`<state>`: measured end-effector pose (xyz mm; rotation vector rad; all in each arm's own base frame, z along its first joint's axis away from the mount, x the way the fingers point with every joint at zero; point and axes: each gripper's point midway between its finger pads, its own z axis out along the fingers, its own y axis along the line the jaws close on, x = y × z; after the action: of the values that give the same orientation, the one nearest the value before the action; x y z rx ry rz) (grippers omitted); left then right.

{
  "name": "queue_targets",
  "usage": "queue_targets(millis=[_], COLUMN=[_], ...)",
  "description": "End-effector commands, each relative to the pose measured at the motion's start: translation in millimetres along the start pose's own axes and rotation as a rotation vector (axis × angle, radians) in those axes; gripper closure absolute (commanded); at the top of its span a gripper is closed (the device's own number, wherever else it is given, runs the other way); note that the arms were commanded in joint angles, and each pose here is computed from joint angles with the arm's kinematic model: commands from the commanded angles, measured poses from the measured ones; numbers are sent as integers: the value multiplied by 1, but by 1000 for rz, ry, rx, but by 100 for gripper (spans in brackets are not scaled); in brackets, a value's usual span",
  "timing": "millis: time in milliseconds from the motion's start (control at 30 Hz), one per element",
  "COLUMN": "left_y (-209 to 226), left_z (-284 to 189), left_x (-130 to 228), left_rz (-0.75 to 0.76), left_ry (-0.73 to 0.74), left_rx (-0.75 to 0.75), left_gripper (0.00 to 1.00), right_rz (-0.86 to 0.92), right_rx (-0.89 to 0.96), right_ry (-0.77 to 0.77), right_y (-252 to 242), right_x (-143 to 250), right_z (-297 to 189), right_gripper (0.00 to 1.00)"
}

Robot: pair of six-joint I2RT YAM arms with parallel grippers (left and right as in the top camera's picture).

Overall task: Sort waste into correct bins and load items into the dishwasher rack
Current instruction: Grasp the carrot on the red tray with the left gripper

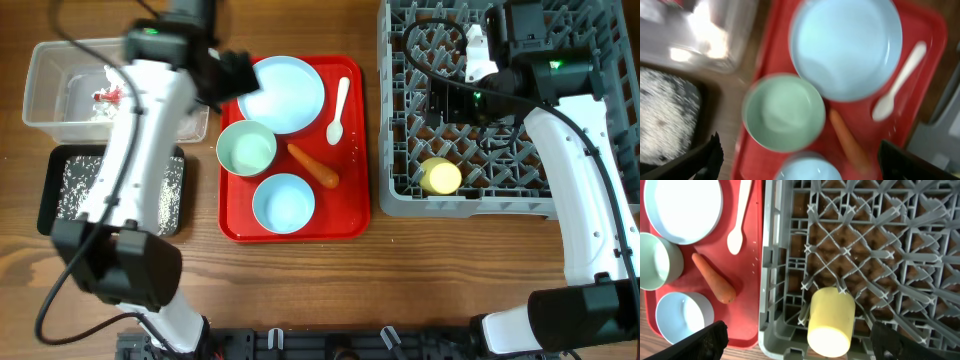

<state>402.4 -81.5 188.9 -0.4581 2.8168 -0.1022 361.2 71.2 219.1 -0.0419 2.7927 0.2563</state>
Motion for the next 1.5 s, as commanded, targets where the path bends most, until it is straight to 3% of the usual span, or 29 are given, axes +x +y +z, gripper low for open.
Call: queue_targets(millis=[0,100,233,433,533,600,700,800,1100,1267,1367,1400,1467], left_y=[-57,-101,-126,-118,-112,-107,-96,-93,-91,-91,-95,-98,-107], left_z=[29,33,32,78,90,106,129,141,168,169,168,168,166], left_x=[61,81,84,94,104,114,127,132,143,143,146,148,149], left_rz=[-61,-47,-50,-195,-191,-263,-367,-384,-379,-379,-380,-380,-354], left_ry=[96,56,-16,-3,19,28,35,30,65,65,88,104,126], left_rx=[10,73,109,66,37,26,13,23,-1,-2,18,32,73], left_gripper=[0,0,0,0,1,2,12,10,30,73,78,86,89], right_rz=[-22,-26,-24,-23,-22,-22,-22,-22,-22,-21,-22,-21,-21], right_rx=[-14,-14,-15,-13,-14,-13,-12,-12,-12,-11,-11,-11,-11], right_ry=[3,0,1,9,9,13,17,19,20,23,23,23,26], right_y=[4,4,4,3,3,3,3,3,3,3,3,3,3], right_x=[1,0,0,2,2,3,4,5,5,5,5,6,6], right_z=[0,0,0,0,0,0,0,0,0,0,0,0,0], right_gripper=[6,6,6,5,5,6,5,5,5,5,5,5,5])
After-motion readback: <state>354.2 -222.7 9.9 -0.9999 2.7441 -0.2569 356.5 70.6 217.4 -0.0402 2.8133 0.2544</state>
